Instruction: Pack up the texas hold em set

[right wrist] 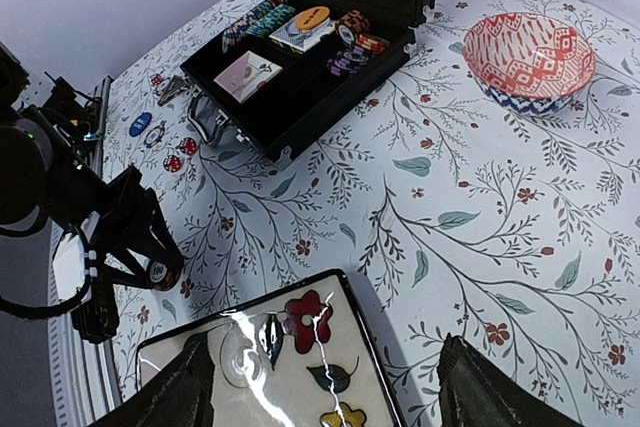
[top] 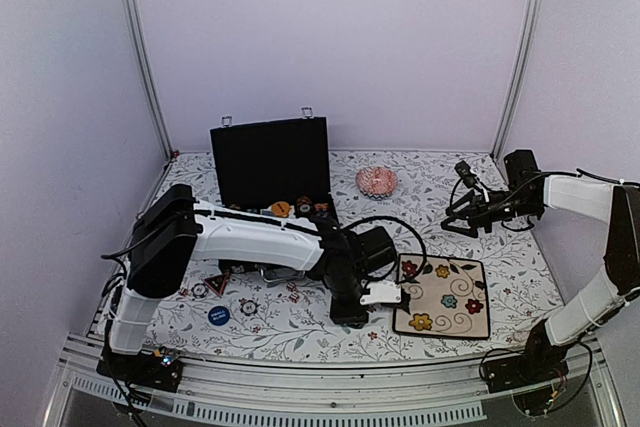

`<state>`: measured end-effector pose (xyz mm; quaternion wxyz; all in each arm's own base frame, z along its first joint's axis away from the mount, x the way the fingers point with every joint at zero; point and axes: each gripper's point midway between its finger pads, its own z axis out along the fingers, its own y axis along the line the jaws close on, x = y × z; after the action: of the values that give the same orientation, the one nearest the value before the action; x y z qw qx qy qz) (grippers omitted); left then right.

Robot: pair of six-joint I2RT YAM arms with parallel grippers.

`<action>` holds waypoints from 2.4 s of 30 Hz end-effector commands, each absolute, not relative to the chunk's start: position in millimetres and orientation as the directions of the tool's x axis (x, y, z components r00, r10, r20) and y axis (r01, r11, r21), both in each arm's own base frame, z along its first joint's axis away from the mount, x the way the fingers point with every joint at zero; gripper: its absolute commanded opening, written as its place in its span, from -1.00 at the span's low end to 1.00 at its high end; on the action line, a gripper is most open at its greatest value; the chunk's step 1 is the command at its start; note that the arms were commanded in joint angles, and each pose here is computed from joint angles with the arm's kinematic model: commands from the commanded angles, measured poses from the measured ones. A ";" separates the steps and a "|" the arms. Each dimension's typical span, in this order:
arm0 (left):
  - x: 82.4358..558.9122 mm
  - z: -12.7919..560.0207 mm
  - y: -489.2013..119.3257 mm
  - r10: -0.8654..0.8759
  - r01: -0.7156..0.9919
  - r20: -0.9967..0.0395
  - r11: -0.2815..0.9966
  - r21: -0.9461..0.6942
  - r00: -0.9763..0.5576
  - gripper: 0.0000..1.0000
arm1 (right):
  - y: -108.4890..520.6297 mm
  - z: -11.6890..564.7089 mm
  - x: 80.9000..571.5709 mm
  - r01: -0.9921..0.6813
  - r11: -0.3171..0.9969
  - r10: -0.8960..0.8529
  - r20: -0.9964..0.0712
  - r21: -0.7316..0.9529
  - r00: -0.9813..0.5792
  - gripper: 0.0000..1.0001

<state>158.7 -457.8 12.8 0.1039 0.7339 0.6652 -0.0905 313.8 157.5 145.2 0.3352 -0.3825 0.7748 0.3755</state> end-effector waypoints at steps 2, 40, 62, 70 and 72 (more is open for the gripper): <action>152.8 -2.7 -457.0 0.967 0.996 -0.237 -0.093 -0.003 0.089 -0.04 | 158.5 152.9 316.9 -0.855 0.409 -0.334 -0.820 0.319 -0.465 0.55; 347.1 85.4 -382.7 0.912 0.815 -0.312 0.387 0.432 -0.267 -0.62 | 159.2 151.4 316.4 -0.852 0.404 -0.328 -0.817 0.333 -0.475 0.55; 461.1 56.1 -325.7 0.866 0.612 -0.345 0.500 0.612 -0.362 -0.53 | 156.9 147.6 316.9 -0.848 0.420 -0.341 -0.809 0.324 -0.478 0.54; 473.5 48.5 -325.3 0.858 0.596 -0.366 0.514 0.617 -0.361 -0.53 | 156.7 146.1 317.3 -0.846 0.422 -0.343 -0.806 0.326 -0.482 0.55; 473.8 48.0 -327.6 0.859 0.602 -0.370 0.512 0.613 -0.354 -0.52 | 156.9 145.8 317.5 -0.846 0.422 -0.343 -0.806 0.327 -0.483 0.54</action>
<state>454.6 -325.6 43.5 0.3143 0.4693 0.8029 0.1908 312.5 158.1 142.8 0.3293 -0.3799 0.7760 0.3808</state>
